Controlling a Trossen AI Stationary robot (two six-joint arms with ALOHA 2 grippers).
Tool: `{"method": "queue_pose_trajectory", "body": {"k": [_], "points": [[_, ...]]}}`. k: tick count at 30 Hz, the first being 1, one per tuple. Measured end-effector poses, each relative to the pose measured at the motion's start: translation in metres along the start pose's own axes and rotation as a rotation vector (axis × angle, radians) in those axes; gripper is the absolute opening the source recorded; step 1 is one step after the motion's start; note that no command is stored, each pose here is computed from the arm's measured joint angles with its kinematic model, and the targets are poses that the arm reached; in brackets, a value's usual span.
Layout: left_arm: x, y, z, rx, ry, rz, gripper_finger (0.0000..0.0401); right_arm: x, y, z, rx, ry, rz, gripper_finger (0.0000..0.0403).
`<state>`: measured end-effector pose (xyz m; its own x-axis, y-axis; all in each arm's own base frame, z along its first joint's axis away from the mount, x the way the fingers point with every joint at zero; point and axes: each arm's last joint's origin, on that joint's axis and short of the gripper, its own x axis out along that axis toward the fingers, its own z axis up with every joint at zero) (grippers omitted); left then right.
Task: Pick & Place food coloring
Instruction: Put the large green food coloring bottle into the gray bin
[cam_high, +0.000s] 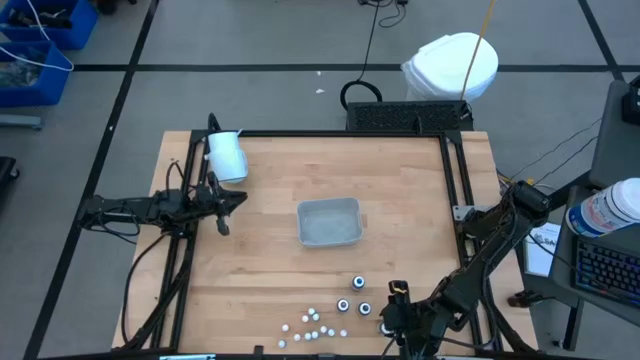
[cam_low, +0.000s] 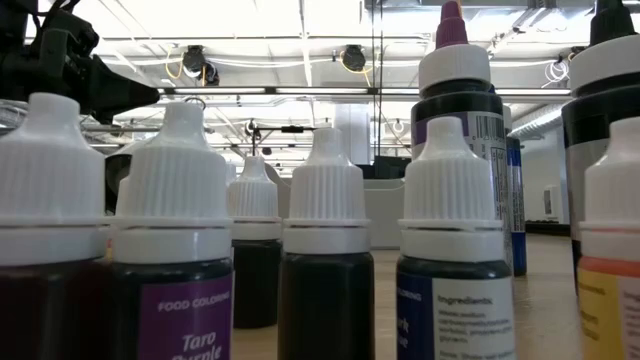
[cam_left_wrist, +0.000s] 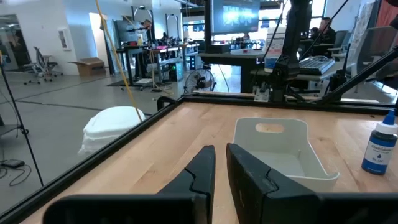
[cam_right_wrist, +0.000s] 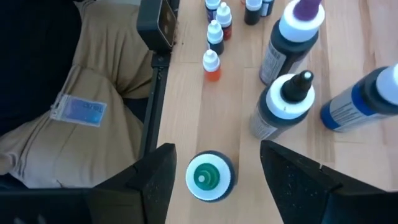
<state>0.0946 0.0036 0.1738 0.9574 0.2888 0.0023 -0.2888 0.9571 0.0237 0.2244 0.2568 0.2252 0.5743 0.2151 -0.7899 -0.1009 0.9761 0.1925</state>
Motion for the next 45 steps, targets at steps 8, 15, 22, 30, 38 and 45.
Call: {"method": "queue_pose_trajectory", "body": {"k": [8, 15, 22, 30, 38, 45], "points": [[0.000, 0.000, 0.000, 0.001, 0.000, 0.001, 0.0047, 0.005, 0.001, -0.011, 0.029, -0.002, 0.017, 0.0222], [0.000, 0.000, 0.000, 0.000, 0.000, 0.001, 0.0047, 0.008, 0.002, -0.017, 0.032, 0.000, 0.015, 0.0222], [0.000, 0.000, 0.000, -0.001, 0.000, 0.002, 0.0047, 0.020, 0.004, -0.021, 0.020, 0.009, 0.012, 0.0222], [0.000, 0.000, 0.000, -0.002, 0.000, 0.002, 0.0047, 0.021, 0.004, -0.021, 0.018, 0.010, 0.006, 0.0222], [0.000, 0.000, 0.000, 0.000, 0.000, 0.002, 0.0047, 0.021, 0.003, -0.022, -0.008, 0.015, -0.002, 0.0201], [0.000, 0.000, 0.000, 0.000, 0.000, 0.002, 0.0047, 0.021, 0.002, -0.021, -0.003, 0.011, -0.009, 0.0132]]}}
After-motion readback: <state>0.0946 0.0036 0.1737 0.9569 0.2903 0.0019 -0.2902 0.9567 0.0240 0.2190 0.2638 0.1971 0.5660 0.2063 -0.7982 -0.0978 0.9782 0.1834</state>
